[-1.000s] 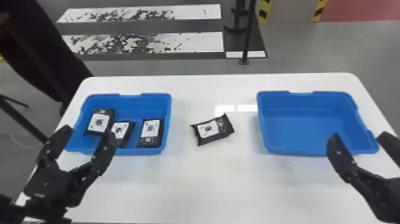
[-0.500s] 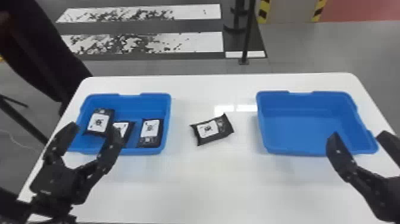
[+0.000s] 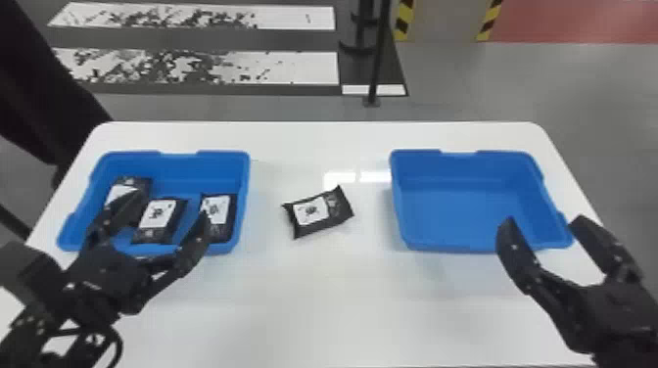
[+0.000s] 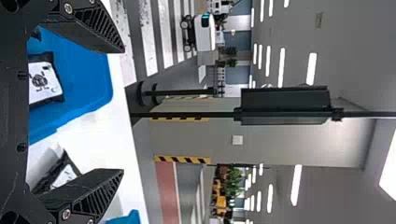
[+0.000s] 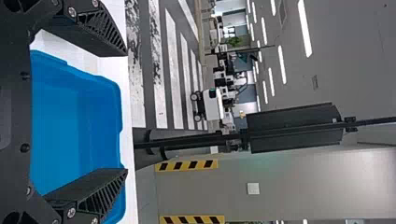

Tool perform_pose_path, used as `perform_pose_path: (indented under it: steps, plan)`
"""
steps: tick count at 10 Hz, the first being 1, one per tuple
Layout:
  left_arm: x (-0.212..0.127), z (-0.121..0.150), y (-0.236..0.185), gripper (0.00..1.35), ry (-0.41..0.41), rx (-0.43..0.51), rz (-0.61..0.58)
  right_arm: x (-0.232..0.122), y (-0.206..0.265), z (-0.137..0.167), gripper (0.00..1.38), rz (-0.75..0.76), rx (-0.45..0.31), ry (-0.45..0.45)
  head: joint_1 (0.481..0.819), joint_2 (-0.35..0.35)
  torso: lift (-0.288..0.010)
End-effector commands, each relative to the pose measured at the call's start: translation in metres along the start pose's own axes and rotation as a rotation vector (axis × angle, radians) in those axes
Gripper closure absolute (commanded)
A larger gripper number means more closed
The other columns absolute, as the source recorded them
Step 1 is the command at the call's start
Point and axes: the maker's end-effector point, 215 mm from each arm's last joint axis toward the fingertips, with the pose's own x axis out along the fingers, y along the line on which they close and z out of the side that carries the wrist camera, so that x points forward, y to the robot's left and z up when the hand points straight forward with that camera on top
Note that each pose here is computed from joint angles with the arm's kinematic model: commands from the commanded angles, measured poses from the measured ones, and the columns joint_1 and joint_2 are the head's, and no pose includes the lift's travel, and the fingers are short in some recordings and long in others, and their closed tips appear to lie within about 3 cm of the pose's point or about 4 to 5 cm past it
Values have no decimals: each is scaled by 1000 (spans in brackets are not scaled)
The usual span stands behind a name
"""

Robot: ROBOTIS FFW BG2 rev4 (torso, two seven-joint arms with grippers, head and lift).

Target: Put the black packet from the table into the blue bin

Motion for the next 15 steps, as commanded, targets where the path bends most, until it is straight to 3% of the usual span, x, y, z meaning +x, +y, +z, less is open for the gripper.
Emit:
perform_pose_path:
  steps: [1,4,6,7,10,15]
  plan:
    - [23,-30,5,111,82,59,-10,-1,0,-3,133,0,1,6,695,-26,-110]
    - [98,-46,-39,111,135,180,-158,6,0,-1,133,5,-9,-4,695,-50,-110]
    - [134,-47,-83,116,175,248,-260,7,0,-1,133,10,-7,-7,695,-115,-110]
    - [147,-70,-100,117,237,254,-322,8,0,-2,133,10,-6,-5,695,-153,-110]
    - [177,-117,-128,111,373,297,-412,8,0,-2,133,12,-7,-5,695,-213,-110]
    - [192,-149,-156,110,487,344,-496,12,1,-1,133,18,-6,-13,695,-260,-110]
